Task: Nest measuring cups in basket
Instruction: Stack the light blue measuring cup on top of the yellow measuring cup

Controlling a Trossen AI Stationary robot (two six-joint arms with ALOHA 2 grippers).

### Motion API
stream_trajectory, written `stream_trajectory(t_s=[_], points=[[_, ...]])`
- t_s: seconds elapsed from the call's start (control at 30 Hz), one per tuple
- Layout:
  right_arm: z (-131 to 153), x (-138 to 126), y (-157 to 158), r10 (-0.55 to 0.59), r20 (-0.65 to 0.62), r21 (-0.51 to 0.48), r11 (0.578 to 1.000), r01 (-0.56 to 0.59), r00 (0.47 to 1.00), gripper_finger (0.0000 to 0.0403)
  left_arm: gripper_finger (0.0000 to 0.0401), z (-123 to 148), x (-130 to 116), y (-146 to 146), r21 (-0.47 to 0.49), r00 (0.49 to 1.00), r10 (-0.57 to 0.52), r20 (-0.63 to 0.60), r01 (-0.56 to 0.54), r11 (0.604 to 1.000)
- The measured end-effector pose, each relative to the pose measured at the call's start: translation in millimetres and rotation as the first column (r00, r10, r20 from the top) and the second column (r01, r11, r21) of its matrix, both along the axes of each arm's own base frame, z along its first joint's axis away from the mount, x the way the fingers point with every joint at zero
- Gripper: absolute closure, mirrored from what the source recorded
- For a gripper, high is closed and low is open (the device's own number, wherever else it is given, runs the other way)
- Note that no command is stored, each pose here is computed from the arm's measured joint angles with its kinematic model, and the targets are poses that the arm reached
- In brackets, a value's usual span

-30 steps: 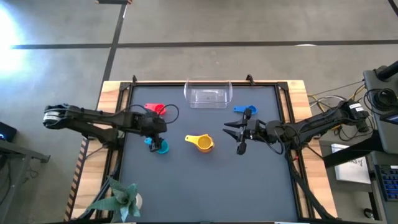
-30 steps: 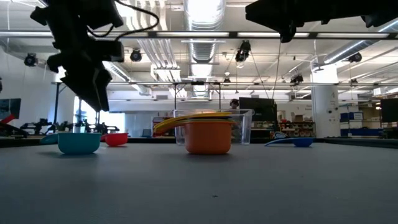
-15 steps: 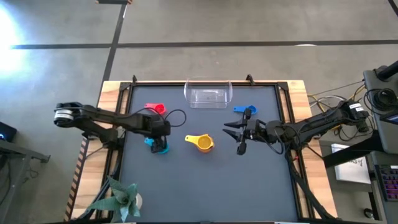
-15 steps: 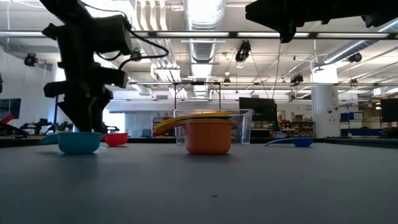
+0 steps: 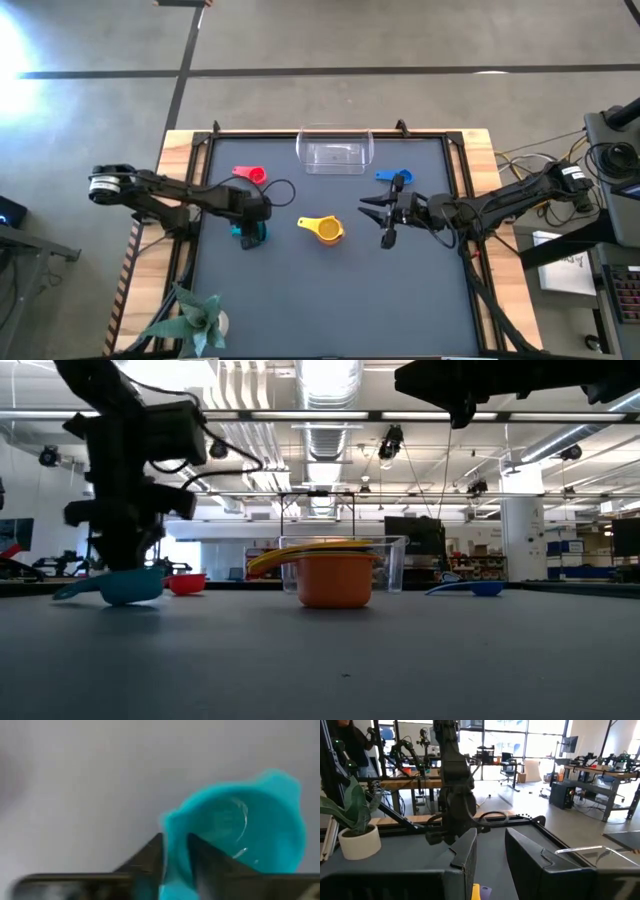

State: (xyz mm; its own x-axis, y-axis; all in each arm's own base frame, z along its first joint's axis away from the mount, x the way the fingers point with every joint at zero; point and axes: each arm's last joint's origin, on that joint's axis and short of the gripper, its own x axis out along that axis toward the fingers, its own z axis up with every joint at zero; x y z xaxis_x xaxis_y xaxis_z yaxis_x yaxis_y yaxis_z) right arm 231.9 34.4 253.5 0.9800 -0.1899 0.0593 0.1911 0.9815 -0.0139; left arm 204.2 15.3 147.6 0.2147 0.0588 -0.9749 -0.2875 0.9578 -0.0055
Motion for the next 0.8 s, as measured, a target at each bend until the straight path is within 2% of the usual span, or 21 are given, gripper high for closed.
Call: stream_trajectory(t_s=[0.03,0.1,0.3,0.57,0.67,0.73,0.8], points=[[0.0,0.0,0.0,0.0,0.0,0.0,1.0,0.0,1.0,0.0312,0.0373,3.8,3.2,0.4,0.004,1.0,0.002,0.016,-0.002,1.0],[0.1,0.0,0.0,0.0,0.001,0.001,1.0,0.0,1.0,0.0312,0.0388,11.1,9.3,1.4,0.0,0.999,0.008,0.042,-0.008,1.0],[0.8,-0.2,0.0,0.0,0.007,0.004,1.0,0.0,1.0,0.0312,0.0396,45.1,35.3,3.7,0.008,0.987,0.008,0.161,-0.01,1.0],[1.8,0.1,0.0,-0.001,0.006,0.002,1.0,0.001,1.0,0.0312,0.0399,104.9,78.8,6.3,0.016,0.952,-0.038,0.303,0.034,0.999],[2.0,1.0,-1.8,-0.077,-0.021,0.02,0.997,0.077,0.997,0.0312,0.0399,113.6,100.2,7.6,0.03,0.949,-0.078,0.306,0.072,0.997],[0.9,1.6,-3.6,-0.147,-0.063,0.026,0.989,0.149,0.987,0.0312,0.04,111.6,112.2,7.5,0.007,0.955,-0.111,0.273,0.114,0.993],[-0.7,2.2,-4.2,-0.167,-0.103,0.015,0.985,0.17,0.98,0.0312,0.04,106.6,123.7,7.7,-0.007,0.957,-0.141,0.253,0.148,0.989]])
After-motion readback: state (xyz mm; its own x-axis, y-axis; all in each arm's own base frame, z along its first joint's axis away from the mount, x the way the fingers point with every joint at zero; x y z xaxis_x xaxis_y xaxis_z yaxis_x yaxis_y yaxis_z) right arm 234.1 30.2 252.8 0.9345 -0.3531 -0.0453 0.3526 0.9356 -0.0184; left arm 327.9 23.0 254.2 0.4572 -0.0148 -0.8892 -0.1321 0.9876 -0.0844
